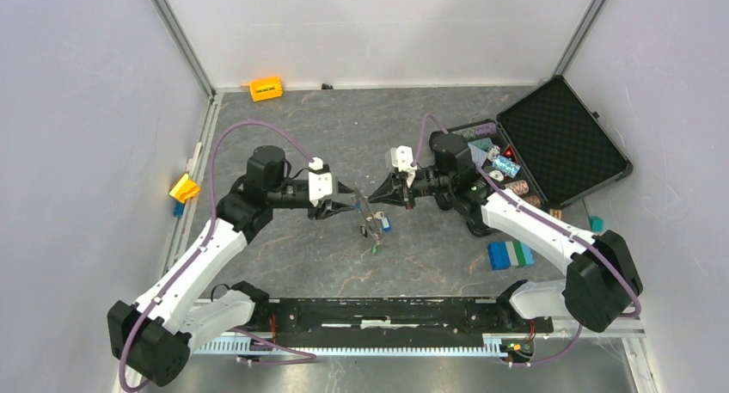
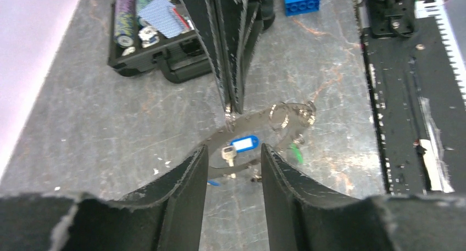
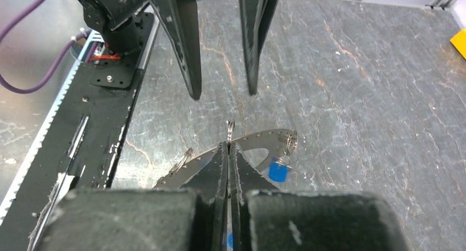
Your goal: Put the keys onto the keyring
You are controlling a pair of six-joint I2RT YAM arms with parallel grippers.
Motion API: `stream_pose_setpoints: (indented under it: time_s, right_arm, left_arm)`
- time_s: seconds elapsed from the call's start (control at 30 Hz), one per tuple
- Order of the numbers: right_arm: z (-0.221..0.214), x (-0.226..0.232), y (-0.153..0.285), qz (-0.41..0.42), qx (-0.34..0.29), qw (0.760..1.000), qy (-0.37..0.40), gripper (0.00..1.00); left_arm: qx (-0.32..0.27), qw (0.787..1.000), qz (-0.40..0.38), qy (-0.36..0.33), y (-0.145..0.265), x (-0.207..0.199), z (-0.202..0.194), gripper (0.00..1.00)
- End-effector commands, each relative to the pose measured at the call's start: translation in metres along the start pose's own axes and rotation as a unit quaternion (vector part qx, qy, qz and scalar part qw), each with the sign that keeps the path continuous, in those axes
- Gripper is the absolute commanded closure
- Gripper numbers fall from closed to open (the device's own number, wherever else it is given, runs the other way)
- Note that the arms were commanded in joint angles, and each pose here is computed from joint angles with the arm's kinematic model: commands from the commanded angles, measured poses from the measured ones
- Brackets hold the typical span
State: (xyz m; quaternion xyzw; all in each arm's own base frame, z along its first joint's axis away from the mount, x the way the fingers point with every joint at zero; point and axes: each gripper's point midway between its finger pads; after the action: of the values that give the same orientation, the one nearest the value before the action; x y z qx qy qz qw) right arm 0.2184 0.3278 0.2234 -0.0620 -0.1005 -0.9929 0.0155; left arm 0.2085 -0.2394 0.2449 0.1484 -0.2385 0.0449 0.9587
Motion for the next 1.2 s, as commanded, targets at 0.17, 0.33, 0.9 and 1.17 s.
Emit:
stream_pose_setpoints:
  time_s: [0.17,0.33,0.9,1.17]
  right_arm:
    - [0.036,0.012,0.009,0.026,-0.068,0.997,0.01,1.0]
    - [0.038,0.011,0.01,0.03,-0.077,0.997,0.001,1.0]
    - [0.034,0.009,0.007,0.035,-0.078,0.996,-0.01,1.0]
    - [0.029,0.007,0.006,0.03,-0.076,0.997,-0.014,1.0]
  left_arm:
    - [-0.062,0.998,-0.026,0.01,-0.015,0.0,0.006,0.61]
    - [-0.069,0.997,-0.042,0.021,-0.019,-0.004,0.005,0.65]
    - [-0.081,0.995,-0.044,0.029,-0.025,0.001,0.006,0.68]
    - [-0.091,0.994,-0.045,0.03,-0.023,0.0,0.012,0.75]
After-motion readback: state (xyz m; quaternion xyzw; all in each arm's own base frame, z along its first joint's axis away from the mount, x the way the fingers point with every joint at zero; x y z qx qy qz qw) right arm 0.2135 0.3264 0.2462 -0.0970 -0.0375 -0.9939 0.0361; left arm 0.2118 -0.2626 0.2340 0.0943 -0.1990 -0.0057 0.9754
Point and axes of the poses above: each gripper's point midway between its finger pads, its own y axis back along the fingers, its own x axis along the line the jaws close on, z = x × y, and after that the axes turned 13 degrees about -y, right-handed
